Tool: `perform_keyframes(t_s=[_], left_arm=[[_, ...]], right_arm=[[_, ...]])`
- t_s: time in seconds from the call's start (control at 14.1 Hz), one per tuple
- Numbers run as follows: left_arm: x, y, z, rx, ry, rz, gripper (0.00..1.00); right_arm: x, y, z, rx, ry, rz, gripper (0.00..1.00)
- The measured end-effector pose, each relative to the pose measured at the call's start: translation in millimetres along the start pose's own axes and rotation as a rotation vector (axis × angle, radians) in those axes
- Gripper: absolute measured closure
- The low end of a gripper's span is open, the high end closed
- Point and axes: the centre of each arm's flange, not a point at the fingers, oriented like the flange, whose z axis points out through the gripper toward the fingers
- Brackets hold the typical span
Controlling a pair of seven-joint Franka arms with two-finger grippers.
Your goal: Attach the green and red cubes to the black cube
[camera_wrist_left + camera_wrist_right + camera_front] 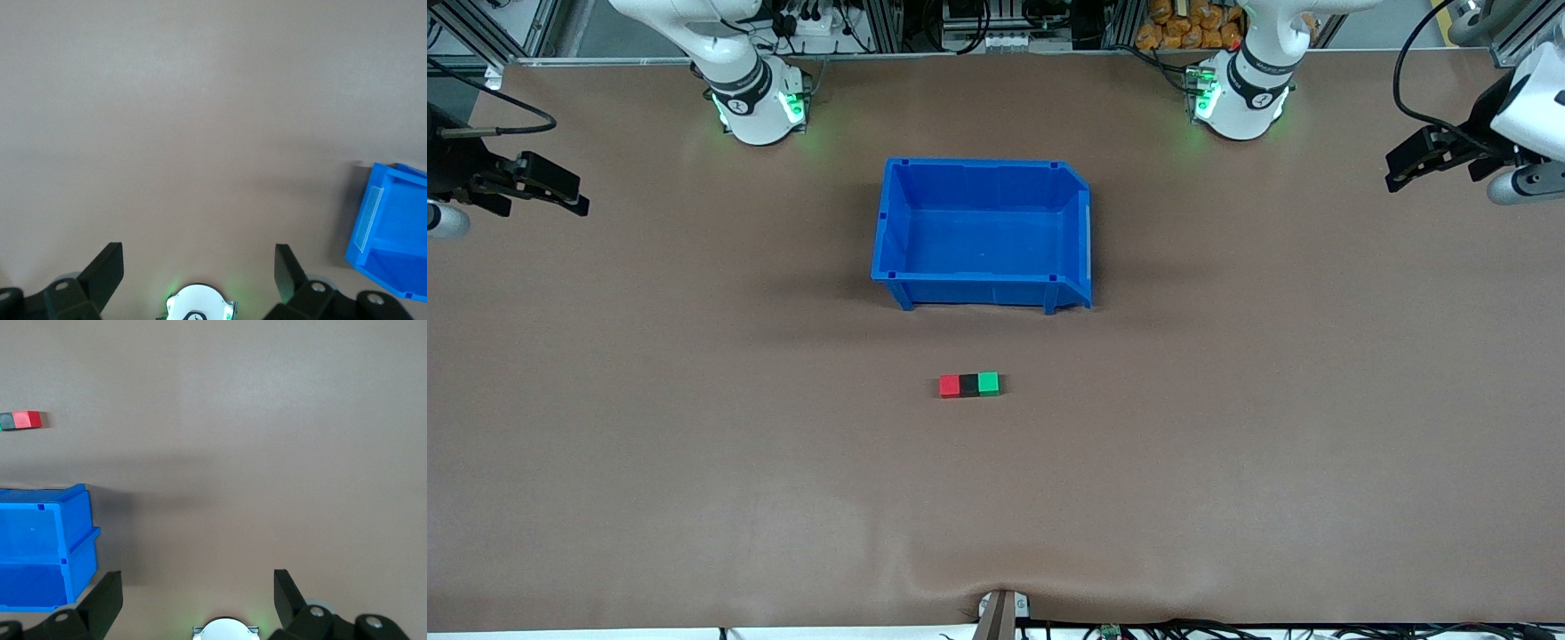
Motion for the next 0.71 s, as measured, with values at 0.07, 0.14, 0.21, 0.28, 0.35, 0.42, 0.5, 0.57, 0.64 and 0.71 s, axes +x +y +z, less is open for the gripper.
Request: perform_keyframes(t_s=[0.07, 0.14, 0.21, 0.28, 0.35, 0.42, 0.5, 0.57, 0.64, 0.71], left_arm=[[-0.8, -0.7, -2.7, -0.001, 0.007, 0.018, 0.0], [-1.1, -2.6, -4.6, -0.002, 0.012, 0.042, 0.0], [-0.9, -5.7, -5.8, -0.002, 0.015, 0.068, 0.0], [-0.5, -8.7, -6.9, -0.003, 0.018, 0.088, 0.0], [-0.2, -10.5, -8.0, -0.003, 0.021, 0.096, 0.0], [-0.1, -10.8, -9.5, -0.006, 0.025, 0.097, 0.0], [-0.2, -10.0, -11.3, -0.016, 0.029, 0.097, 0.0], [-0.4, -8.7, -13.5, -0.032, 0.033, 0.097, 0.0], [-0.4, -8.9, -16.2, -0.047, 0.038, 0.092, 0.0], [-0.2, -11.2, -18.4, -0.054, 0.042, 0.085, 0.0]], right_arm=[[0.0, 0.0, 0.0, 0.0, 0.0, 0.0, 0.0], [0.0, 0.0, 0.0, 0.0, 0.0, 0.0, 0.0], [0.0, 0.0, 0.0, 0.0, 0.0, 0.0, 0.0], [0.0, 0.0, 0.0, 0.0, 0.0, 0.0, 0.0], [0.0, 0.0, 0.0, 0.0, 0.0, 0.0, 0.0], [0.0, 0.0, 0.0, 0.0, 0.0, 0.0, 0.0], [0.0, 0.0, 0.0, 0.0, 0.0, 0.0, 0.0], [0.0, 0.1, 0.0, 0.0, 0.0, 0.0, 0.0], [0.0, 0.1, 0.0, 0.0, 0.0, 0.001, 0.0], [0.0, 0.2, 0.0, 0.0, 0.0, 0.001, 0.0]])
